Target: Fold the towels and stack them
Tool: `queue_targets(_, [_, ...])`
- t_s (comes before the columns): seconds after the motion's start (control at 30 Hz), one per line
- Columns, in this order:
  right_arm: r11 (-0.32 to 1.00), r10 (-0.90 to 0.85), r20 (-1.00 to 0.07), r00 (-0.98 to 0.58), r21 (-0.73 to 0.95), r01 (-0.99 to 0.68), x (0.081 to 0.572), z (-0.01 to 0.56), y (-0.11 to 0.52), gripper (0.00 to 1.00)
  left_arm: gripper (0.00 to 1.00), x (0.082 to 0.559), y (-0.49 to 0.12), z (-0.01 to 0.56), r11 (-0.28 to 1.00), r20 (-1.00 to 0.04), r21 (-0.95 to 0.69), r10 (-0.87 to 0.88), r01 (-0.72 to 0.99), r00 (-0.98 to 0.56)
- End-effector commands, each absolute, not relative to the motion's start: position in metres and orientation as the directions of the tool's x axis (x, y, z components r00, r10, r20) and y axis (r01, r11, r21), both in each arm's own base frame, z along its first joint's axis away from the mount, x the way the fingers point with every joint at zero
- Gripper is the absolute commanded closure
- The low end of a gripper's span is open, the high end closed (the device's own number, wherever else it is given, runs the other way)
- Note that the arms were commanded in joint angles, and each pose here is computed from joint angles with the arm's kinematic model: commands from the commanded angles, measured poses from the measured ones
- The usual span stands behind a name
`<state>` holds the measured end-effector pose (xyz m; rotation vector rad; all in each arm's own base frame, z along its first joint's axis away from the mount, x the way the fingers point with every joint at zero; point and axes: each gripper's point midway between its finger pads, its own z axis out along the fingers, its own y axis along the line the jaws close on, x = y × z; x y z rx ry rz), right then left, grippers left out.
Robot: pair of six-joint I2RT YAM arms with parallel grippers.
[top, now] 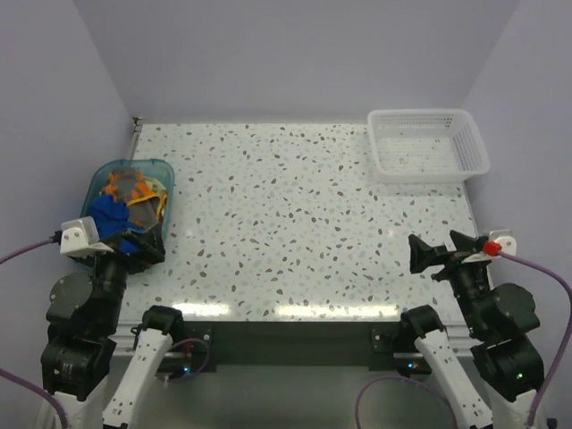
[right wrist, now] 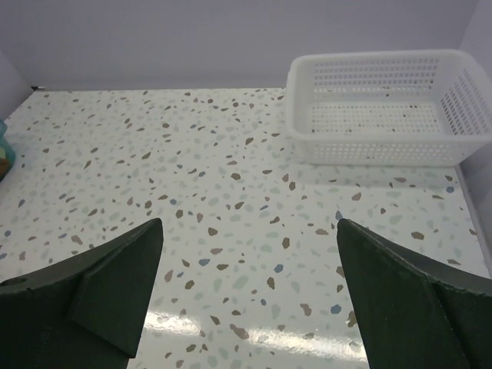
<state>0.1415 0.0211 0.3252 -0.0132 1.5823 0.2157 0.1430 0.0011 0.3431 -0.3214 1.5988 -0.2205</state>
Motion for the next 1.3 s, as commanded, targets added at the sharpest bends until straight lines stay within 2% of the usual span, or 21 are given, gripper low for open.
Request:
queue_targets(0.0, [0.983,0.099,-0.993,-0.066,0.108,-0.151,0.149,0.326,0.025,0.01,0.0,0.15,0.006,0.334,0.926,-0.929,-0.353,-0.363,-0.133,-0.068])
queue_targets(0.27, [0.977,0.147,-0.978,-0.146,0.167,-0.135,0.168,0.316,0.034,0.01,0.0,0.191,-0.003,0.31,0.906,-0.891,-0.368,-0.408,-0.207,-0.2])
queue_targets(0.4, [0.968,0.125,-0.97,-0.208,0.166,-0.191,0.179,0.303,0.05,0.01,0.0,0.219,-0.012,0.298,0.893,-0.856,-0.377,-0.438,-0.247,-0.276])
queue_targets(0.5, [0.958,0.095,-0.958,-0.271,0.162,-0.238,0.188,0.293,0.064,0.01,0.0,0.24,-0.007,0.272,0.876,-0.821,-0.326,-0.449,-0.355,-0.353])
queue_targets(0.63, [0.958,0.057,-0.925,-0.376,0.157,-0.239,0.202,0.277,0.073,0.01,0.0,0.268,0.013,0.229,0.841,-0.794,-0.179,-0.429,-0.51,-0.43])
queue_targets(0.77, [0.958,0.022,-0.867,-0.497,0.16,-0.237,0.215,0.255,0.082,0.01,0.0,0.303,0.041,0.233,0.786,-0.825,-0.175,-0.446,-0.593,-0.347])
queue_targets(0.97, [0.913,-0.055,-0.774,-0.631,0.216,-0.345,0.22,0.23,0.111,0.01,0.0,0.331,0.071,0.219,0.718,-0.825,-0.147,-0.468,-0.68,-0.317])
queue_targets(1.13, [0.88,-0.042,-0.768,-0.639,0.275,-0.388,0.214,0.224,0.124,0.01,0.01,0.333,0.101,0.196,0.639,-0.78,-0.17,-0.552,-0.75,-0.294])
queue_targets(1.27, [0.873,-0.039,-0.779,-0.626,0.278,-0.4,0.211,0.228,0.125,0.01,0.01,0.309,0.126,0.183,0.567,-0.793,-0.123,-0.549,-0.814,-0.263])
